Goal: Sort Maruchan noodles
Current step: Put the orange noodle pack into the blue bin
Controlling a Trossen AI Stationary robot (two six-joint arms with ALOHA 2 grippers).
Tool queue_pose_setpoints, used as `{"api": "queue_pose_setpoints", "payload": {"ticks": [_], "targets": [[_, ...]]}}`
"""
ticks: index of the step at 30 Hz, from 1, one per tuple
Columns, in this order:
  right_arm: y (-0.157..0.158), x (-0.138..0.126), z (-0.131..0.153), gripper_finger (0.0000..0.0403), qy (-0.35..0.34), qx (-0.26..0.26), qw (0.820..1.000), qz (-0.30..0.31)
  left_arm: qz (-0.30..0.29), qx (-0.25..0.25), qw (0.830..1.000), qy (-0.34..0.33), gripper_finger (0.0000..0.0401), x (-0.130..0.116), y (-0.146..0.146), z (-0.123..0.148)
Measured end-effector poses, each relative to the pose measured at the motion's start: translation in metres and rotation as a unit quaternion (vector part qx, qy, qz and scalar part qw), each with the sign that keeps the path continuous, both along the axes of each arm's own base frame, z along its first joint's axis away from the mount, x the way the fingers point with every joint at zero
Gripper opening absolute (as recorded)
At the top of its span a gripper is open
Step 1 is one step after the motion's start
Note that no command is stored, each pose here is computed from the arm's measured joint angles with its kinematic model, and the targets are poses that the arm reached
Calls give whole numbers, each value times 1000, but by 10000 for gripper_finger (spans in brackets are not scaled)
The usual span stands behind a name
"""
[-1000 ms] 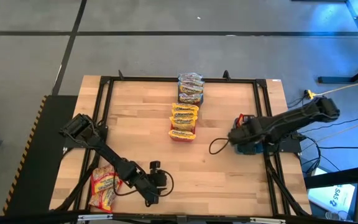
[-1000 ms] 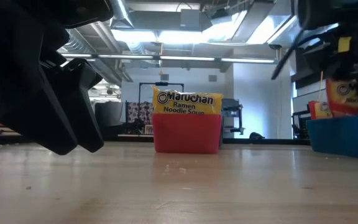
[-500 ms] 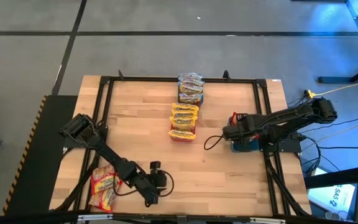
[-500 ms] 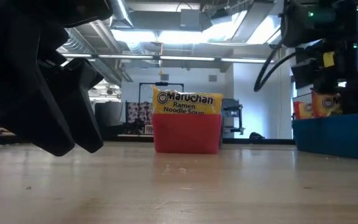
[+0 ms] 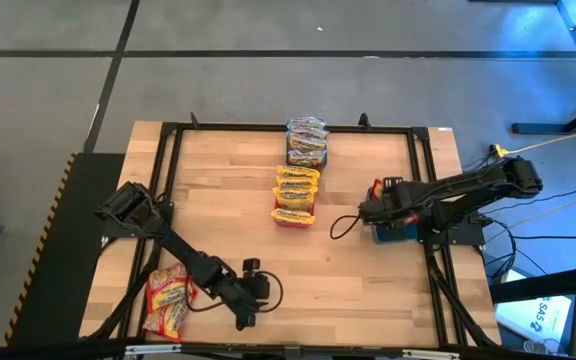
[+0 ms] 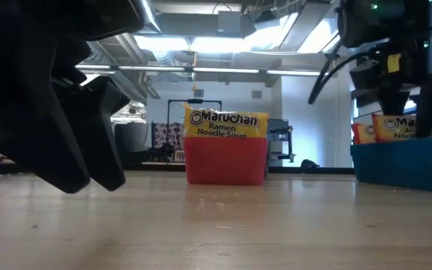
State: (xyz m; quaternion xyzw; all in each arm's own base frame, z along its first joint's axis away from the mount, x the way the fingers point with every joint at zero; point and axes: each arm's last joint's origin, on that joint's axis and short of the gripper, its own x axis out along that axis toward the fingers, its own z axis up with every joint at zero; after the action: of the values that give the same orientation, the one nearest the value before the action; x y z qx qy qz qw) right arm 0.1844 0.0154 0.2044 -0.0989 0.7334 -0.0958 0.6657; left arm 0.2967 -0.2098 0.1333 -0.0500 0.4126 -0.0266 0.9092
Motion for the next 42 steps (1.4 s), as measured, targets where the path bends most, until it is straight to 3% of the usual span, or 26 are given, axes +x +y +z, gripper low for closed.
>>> {"api": "queue_pose_setpoints", "payload": {"ticks": [4, 15, 19, 25, 29, 33, 37, 39, 42], "targets": [[0, -7, 3, 275, 35, 5, 999, -13, -3, 0, 1000, 1, 192, 0, 0, 0], [-5, -6, -5, 254, 14, -88, 996, 9, -9, 7, 1000, -10, 192, 3, 1, 1], [-5, -8, -2, 249, 29, -72, 997, 12, -8, 4, 1000, -14, 192, 3, 1, 2], [-1, -5, 19, 248, 34, -19, 998, -45, -8, 1, 1000, -21, 192, 6, 2, 3], [0, -5, 35, 248, 32, -15, 995, -89, -5, 2, 1000, -23, 192, 7, 4, 3], [16, 3, 41, 248, -21, 26, 993, -116, -9, 6, 1000, -24, 192, 7, 4, 3], [47, 18, 37, 248, -139, 64, 985, -81, -6, 1, 1000, -18, 192, 2, 7, 16], [66, 25, 35, 248, -210, 74, 974, -48, 7, -6, 1000, -7, 192, -5, 10, 28], [93, 35, 33, 248, -332, 89, 939, 8, 34, -38, 999, 11, 192, -18, 14, 48]]}}
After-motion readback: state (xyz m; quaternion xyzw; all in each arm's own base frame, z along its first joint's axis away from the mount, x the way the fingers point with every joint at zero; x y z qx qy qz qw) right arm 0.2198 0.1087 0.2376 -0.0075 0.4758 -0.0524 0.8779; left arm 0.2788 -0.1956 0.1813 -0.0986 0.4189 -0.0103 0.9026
